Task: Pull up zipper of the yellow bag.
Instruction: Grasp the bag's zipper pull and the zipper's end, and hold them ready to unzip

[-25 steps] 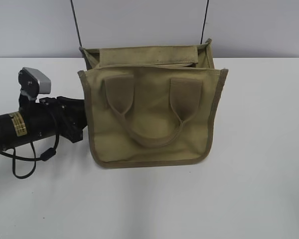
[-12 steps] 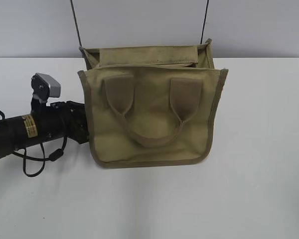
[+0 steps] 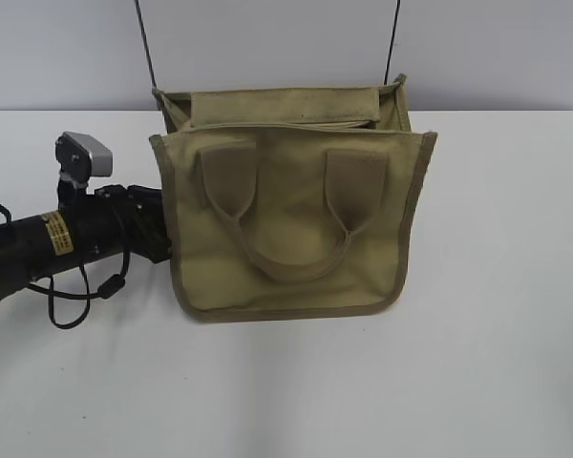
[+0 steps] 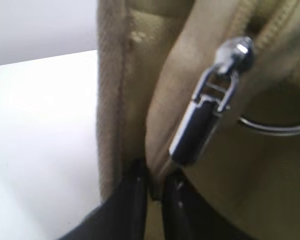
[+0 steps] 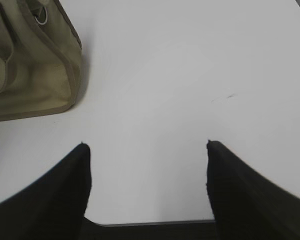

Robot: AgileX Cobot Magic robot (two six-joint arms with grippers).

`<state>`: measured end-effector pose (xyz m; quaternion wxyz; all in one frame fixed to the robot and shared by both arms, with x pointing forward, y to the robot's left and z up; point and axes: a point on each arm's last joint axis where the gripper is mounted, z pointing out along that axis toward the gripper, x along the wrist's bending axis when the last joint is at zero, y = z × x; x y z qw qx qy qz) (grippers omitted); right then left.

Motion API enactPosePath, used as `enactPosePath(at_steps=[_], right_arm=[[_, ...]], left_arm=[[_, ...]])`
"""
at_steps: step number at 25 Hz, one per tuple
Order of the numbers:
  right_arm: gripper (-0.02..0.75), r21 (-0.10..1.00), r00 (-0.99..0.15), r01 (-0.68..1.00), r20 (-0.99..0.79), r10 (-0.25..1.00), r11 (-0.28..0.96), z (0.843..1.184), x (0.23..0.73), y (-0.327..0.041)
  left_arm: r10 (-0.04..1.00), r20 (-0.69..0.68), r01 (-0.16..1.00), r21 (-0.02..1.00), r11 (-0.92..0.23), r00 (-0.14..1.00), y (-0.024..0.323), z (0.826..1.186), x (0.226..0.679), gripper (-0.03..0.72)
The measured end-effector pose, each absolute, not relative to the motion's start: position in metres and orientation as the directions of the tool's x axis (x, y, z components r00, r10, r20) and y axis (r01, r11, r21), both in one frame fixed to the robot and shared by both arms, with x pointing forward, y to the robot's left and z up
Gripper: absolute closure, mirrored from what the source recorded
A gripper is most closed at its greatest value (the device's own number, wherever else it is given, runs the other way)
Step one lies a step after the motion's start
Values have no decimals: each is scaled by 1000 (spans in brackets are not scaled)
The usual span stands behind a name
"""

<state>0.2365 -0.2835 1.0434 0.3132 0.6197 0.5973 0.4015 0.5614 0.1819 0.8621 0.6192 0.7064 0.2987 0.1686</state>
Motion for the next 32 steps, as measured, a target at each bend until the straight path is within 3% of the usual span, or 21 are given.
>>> enactPosePath(at_steps=[2, 4, 9, 24, 32], right_arm=[[214, 868, -36, 489, 124, 992, -90, 1043, 237, -283], [214, 868, -36, 489, 124, 992, -90, 1043, 237, -283], [214, 868, -36, 489, 124, 992, -90, 1043, 237, -283], [214, 868, -36, 489, 124, 992, -90, 1043, 237, -283], [214, 869, -38, 485, 129, 991, -94, 1044, 237, -283]], left_arm=[[633, -132, 213, 976, -53, 763, 182, 862, 562, 662], [633, -132, 213, 976, -54, 763, 182, 862, 562, 678], [658, -105, 244, 962, -124, 746, 186, 870, 556, 680], [726, -40, 265, 944, -198, 686, 198, 958, 539, 682], [750, -13, 273, 935, -225, 661, 202, 966, 537, 682]])
